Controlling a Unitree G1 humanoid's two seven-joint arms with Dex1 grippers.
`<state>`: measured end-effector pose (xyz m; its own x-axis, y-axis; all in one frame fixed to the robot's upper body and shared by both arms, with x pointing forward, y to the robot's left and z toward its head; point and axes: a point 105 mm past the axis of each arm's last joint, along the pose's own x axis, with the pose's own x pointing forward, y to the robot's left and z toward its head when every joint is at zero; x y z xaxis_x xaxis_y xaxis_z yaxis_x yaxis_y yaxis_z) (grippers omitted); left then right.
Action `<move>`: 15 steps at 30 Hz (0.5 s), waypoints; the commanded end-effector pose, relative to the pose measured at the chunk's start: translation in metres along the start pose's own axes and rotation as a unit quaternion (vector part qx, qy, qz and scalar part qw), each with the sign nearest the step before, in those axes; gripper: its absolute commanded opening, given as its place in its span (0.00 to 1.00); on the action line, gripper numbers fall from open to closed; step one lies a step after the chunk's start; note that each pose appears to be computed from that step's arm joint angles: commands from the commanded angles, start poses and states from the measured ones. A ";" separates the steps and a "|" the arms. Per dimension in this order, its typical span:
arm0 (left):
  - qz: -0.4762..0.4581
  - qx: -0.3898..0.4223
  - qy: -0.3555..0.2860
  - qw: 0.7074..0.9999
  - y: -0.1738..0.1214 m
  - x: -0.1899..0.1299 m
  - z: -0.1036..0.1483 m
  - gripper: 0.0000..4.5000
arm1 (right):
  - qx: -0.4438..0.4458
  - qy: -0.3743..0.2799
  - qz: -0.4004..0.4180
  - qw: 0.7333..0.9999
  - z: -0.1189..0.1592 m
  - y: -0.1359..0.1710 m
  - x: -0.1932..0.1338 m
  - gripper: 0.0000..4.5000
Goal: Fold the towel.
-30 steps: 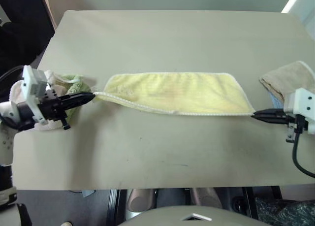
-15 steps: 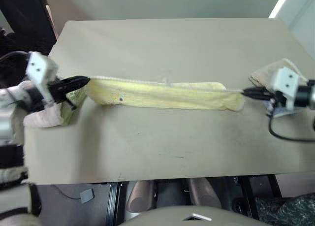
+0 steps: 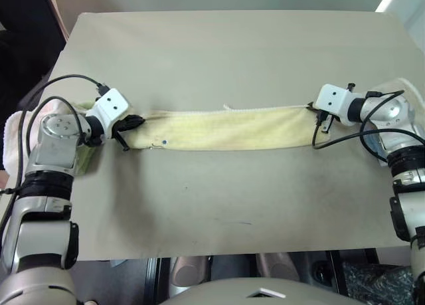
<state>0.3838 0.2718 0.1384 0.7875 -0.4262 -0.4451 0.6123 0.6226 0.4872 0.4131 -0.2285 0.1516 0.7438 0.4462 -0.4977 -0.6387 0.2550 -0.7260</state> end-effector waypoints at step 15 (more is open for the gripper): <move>0.183 -0.105 -0.157 0.965 0.042 -0.027 0.051 0.68 | 0.257 -0.102 -0.171 0.946 0.004 -0.026 -0.096 0.79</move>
<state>0.3942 0.2741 0.1911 0.9409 -0.3307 -0.0730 0.3329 0.8636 0.3787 0.3669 -0.2757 0.1973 0.8918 0.3984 -0.2142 -0.4456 0.6921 -0.5678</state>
